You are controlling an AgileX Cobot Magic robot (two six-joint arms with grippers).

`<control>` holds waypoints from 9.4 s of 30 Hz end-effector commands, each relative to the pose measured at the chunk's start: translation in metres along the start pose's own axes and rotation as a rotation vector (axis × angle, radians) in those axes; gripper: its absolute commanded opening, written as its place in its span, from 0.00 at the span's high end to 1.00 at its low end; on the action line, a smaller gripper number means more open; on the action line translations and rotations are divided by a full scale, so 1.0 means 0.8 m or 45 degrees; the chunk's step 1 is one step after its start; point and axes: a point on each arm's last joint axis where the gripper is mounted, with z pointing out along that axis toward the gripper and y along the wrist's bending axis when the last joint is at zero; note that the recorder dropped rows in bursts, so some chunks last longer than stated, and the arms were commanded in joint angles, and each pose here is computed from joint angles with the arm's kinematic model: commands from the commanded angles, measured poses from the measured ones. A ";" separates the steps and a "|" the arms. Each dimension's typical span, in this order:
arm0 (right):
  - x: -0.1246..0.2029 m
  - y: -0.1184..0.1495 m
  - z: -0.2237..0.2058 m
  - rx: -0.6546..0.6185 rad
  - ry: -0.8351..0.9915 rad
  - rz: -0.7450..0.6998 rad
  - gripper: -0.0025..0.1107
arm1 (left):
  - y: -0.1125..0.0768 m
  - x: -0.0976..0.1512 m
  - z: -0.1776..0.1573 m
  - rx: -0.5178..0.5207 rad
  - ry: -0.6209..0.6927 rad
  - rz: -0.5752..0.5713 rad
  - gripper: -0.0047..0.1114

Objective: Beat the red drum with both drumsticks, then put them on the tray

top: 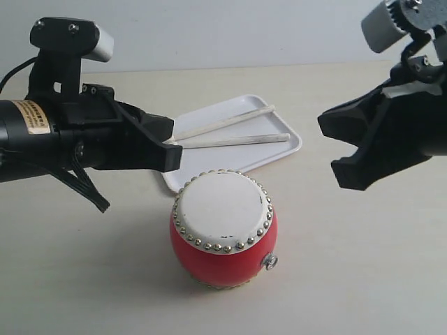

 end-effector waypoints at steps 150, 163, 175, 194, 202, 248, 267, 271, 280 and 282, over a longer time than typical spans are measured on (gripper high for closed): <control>0.006 0.004 -0.019 0.010 -0.071 -0.009 0.98 | 0.088 0.205 -0.208 -0.915 -0.334 -0.031 0.96; 0.006 0.004 -0.019 0.010 -0.071 -0.009 0.98 | 0.088 0.205 -0.208 -0.915 -0.334 -0.031 0.96; 0.007 -0.018 -0.034 0.133 -0.106 0.019 0.98 | 0.088 0.205 -0.208 -0.915 -0.334 -0.031 0.96; 0.056 -0.045 -0.152 0.803 -0.596 0.343 0.98 | 0.088 0.205 -0.208 -0.915 -0.334 -0.031 0.96; 0.086 -0.053 -0.131 0.848 -0.610 0.454 0.98 | 0.088 0.205 -0.208 -0.915 -0.334 -0.031 0.96; 0.223 -0.014 -0.092 0.937 -0.505 0.610 0.98 | 0.088 0.205 -0.208 -0.913 -0.336 -0.035 0.96; 0.223 -0.014 -0.092 0.937 -0.505 0.610 0.98 | 0.086 0.204 -0.206 -0.870 -0.336 -0.015 0.96; 0.223 -0.014 -0.092 0.937 -0.505 0.610 0.98 | 0.086 0.204 -0.206 -0.868 -0.336 -0.014 0.96; 0.224 -0.014 -0.092 0.936 -0.489 0.617 0.98 | 0.086 0.204 -0.206 -0.868 -0.336 -0.014 0.96; 0.224 -0.014 -0.092 0.936 -0.489 0.617 0.98 | 0.086 0.204 -0.206 -0.868 -0.336 -0.014 0.96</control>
